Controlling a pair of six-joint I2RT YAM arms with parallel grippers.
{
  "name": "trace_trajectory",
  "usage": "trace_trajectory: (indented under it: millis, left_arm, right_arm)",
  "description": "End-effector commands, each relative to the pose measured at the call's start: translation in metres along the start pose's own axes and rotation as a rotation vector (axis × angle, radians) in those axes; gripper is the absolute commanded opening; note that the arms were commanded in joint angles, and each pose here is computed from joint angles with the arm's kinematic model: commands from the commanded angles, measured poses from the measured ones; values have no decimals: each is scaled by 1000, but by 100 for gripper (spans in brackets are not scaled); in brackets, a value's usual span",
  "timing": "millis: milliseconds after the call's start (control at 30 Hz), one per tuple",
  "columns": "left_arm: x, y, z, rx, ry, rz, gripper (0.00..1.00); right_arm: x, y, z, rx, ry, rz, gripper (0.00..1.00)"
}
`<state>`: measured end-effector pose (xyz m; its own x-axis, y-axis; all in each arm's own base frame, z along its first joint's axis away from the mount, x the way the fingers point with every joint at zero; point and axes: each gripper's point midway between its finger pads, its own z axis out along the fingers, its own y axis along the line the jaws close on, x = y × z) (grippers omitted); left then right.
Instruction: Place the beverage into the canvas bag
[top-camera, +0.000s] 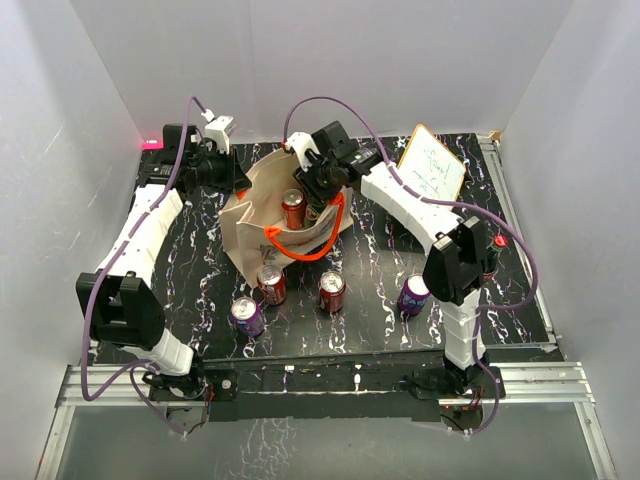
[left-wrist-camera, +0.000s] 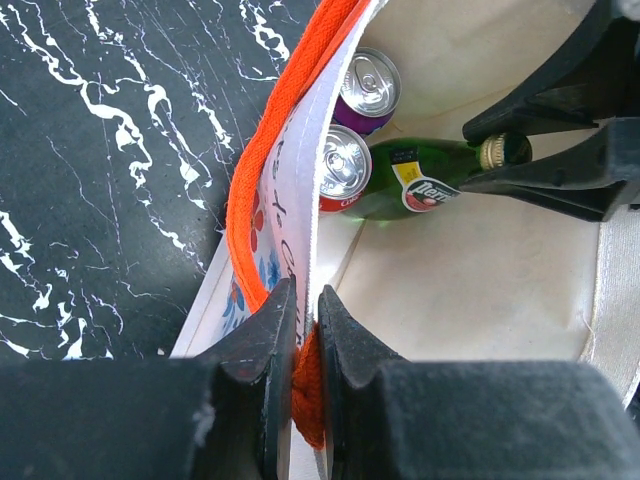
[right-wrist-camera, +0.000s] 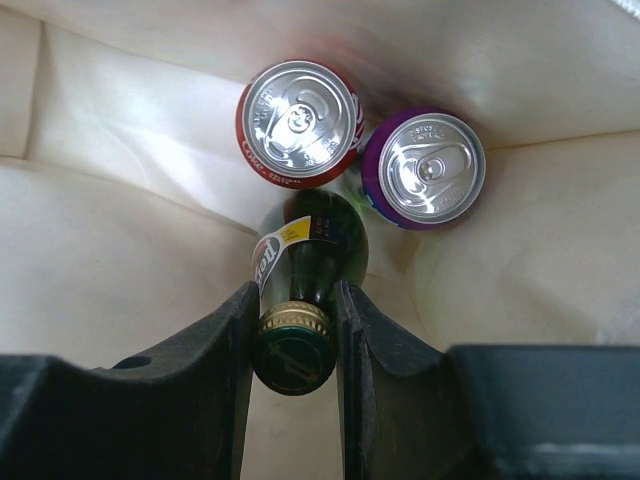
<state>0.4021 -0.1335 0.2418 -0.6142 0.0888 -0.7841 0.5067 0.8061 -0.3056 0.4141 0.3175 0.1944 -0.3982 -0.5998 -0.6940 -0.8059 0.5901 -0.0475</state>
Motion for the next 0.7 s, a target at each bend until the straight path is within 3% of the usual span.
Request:
trace_trajectory:
  millis: [0,667]
  left_arm:
    - [-9,-15,-15,30,-44,44,0]
    - [-3,-16,-27,13,-71,140,0]
  right_arm:
    - [-44,-19,-20,116,-97,-59,8]
    - [-49,-57,-46,325,-18,-99,8]
